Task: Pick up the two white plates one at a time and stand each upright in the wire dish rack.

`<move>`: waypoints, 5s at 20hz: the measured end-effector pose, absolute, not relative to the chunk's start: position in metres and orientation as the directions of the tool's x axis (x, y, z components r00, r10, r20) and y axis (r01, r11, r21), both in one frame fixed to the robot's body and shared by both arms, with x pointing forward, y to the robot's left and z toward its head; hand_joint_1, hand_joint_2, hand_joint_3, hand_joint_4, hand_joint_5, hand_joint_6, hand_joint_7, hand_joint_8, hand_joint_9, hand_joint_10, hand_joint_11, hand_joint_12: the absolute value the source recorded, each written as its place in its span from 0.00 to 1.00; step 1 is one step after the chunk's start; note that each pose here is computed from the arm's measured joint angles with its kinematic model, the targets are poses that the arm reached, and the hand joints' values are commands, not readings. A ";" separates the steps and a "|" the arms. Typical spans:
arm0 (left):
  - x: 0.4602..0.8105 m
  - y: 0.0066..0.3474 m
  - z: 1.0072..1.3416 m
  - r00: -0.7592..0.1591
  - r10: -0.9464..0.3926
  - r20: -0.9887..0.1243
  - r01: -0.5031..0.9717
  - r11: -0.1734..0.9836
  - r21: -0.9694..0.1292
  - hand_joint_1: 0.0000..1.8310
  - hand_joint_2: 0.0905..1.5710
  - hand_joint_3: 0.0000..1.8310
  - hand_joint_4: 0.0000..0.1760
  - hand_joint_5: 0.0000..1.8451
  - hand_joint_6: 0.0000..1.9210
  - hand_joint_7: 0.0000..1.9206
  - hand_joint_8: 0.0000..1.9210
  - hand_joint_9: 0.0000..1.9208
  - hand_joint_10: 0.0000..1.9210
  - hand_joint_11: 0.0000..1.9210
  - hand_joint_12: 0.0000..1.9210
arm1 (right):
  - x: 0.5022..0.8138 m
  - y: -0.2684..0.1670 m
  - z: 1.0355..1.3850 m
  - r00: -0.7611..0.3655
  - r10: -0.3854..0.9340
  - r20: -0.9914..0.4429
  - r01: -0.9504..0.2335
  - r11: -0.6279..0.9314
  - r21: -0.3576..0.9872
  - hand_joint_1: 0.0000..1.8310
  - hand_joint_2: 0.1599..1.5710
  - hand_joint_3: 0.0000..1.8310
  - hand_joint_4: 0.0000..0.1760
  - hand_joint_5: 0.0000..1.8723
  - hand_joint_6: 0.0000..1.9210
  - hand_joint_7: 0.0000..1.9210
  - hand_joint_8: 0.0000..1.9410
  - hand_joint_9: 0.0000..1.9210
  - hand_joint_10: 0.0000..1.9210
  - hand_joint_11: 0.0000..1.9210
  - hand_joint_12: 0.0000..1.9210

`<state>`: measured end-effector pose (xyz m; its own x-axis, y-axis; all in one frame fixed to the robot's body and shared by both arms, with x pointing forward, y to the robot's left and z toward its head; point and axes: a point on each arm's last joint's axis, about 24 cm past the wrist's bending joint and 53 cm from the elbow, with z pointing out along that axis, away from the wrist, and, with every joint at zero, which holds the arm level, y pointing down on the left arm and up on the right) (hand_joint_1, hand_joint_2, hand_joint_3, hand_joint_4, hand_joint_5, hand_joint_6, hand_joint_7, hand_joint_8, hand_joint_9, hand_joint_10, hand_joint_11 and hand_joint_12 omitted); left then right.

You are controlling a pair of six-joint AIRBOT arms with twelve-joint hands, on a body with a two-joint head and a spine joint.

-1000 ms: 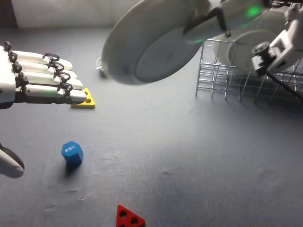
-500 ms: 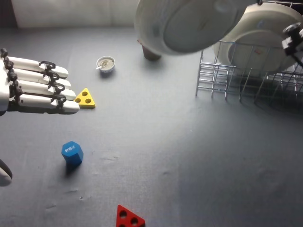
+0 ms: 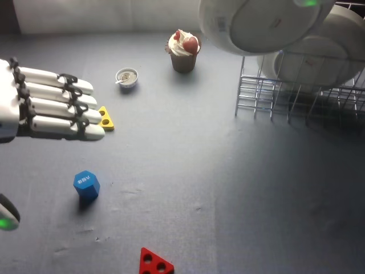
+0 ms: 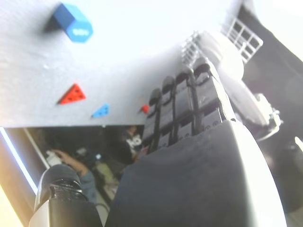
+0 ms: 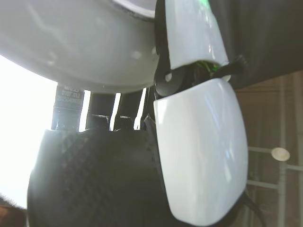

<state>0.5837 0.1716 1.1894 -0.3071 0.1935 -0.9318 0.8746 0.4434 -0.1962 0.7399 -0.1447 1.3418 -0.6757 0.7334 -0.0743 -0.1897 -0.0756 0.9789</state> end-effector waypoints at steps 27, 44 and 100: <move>0.582 0.165 1.169 -0.243 0.322 -0.915 0.846 0.531 -0.038 0.05 0.53 0.00 0.00 0.07 0.00 0.08 0.00 0.07 0.01 0.06 0.01 | 0.737 -0.156 1.326 -0.637 0.770 -0.020 -0.105 -0.061 0.993 0.82 0.61 0.00 0.00 0.53 0.48 0.62 0.22 0.61 0.30 0.56 0.63; 0.579 0.189 1.172 -0.329 0.251 -0.910 0.790 0.601 -0.121 0.03 0.53 0.00 0.00 0.06 0.00 0.08 0.00 0.08 0.00 0.08 0.01 | 0.746 -0.186 1.301 -0.574 0.817 -0.060 -0.070 0.024 0.997 0.82 0.61 0.00 0.00 0.52 0.46 0.63 0.18 0.68 0.21 0.53 0.67; 0.571 0.179 1.168 -0.315 0.279 -0.907 0.808 0.580 -0.102 0.03 0.54 0.00 0.00 0.04 0.00 0.05 0.01 0.04 0.00 0.03 0.00 | 0.761 -0.180 1.304 -0.592 0.803 -0.073 -0.127 -0.003 0.992 0.49 0.53 0.00 0.02 0.29 0.00 0.31 0.00 0.32 0.00 0.34 0.09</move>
